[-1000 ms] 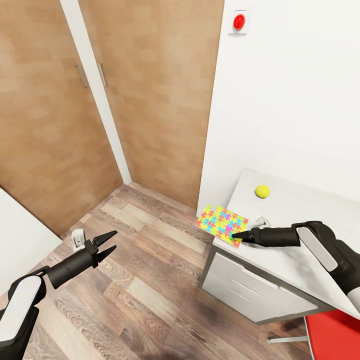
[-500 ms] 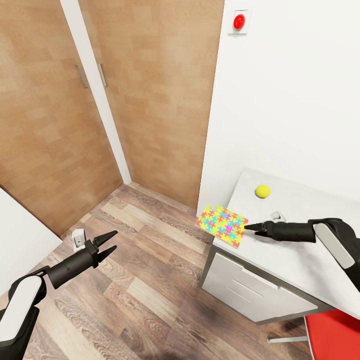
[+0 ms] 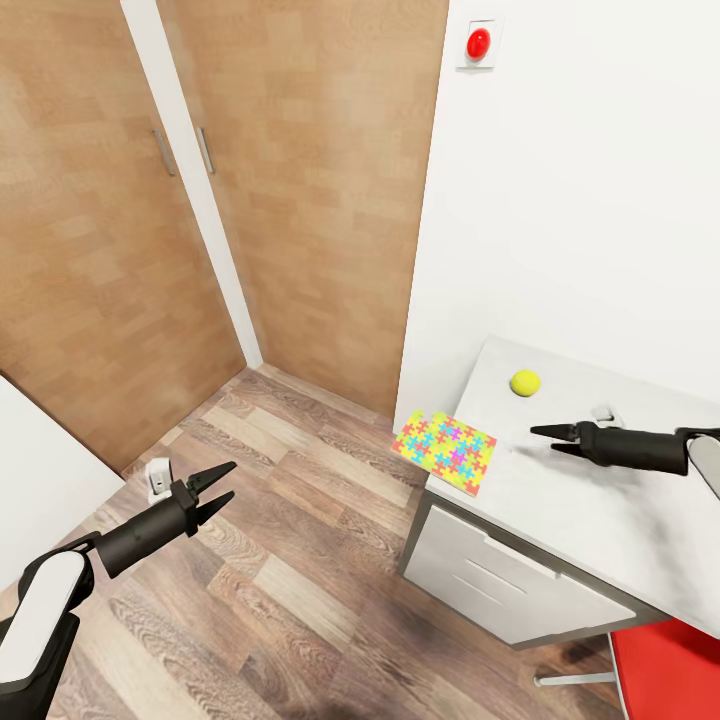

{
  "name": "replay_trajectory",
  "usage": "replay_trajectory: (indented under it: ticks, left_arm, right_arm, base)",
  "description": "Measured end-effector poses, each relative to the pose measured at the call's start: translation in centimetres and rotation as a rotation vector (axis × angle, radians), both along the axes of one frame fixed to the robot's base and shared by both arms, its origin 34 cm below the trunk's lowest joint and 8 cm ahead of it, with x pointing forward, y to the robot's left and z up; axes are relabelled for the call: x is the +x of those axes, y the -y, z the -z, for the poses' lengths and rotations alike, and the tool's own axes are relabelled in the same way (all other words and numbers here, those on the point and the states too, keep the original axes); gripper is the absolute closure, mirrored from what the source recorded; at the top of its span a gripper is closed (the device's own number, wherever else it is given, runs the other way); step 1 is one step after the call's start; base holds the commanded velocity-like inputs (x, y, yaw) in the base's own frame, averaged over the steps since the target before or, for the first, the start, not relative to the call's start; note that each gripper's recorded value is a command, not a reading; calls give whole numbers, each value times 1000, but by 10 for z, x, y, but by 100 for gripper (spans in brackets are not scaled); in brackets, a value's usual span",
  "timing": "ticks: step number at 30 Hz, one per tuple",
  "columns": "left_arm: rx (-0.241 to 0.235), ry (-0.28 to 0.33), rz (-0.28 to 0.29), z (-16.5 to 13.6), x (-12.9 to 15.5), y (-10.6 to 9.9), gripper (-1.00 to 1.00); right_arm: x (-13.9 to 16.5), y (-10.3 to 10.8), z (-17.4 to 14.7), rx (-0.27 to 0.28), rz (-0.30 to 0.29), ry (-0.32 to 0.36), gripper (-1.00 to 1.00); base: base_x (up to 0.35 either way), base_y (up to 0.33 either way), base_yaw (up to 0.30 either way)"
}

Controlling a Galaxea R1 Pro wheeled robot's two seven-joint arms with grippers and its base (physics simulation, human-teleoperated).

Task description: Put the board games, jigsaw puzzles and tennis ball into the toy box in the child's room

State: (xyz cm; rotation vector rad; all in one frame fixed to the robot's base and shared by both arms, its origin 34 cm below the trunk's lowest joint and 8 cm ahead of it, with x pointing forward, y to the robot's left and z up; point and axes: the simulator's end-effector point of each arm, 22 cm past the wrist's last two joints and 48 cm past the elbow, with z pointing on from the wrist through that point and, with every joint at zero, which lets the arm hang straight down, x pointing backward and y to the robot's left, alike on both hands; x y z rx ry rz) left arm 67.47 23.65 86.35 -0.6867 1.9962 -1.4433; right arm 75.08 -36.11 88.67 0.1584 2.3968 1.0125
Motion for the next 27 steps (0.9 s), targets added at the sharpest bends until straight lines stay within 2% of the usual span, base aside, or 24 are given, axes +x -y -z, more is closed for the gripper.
replay_trajectory:
  ticks: [8, 15, 18, 22, 27]
  left_arm:
    - [1, -1, 1, 1, 0, 1, -100]
    - [29, -23, -7, 15, 1, -1, -100]
    - [27, 2, -17, 5, 3, -10, -100]
    - [51, 2, -14, 5, 3, -18, -100]
    - [51, 2, -14, 5, 3, -19, -100]
  right_arm:
    - [2, 16, -7, -8, 28, 13, -100]
    - [0, 23, -8, -9, 43, 15, -100]
    - [9, 15, -21, 3, 34, 49, -100]
    - [17, 14, -33, -1, 28, 75, -100]
    - [18, 14, -34, -1, 28, 77, -100]
  base:
    - [0, 0, 0]
    - [0, 0, 0]
    - [0, 0, 0]
    - [0, 0, 0]
    - [0, 0, 0]
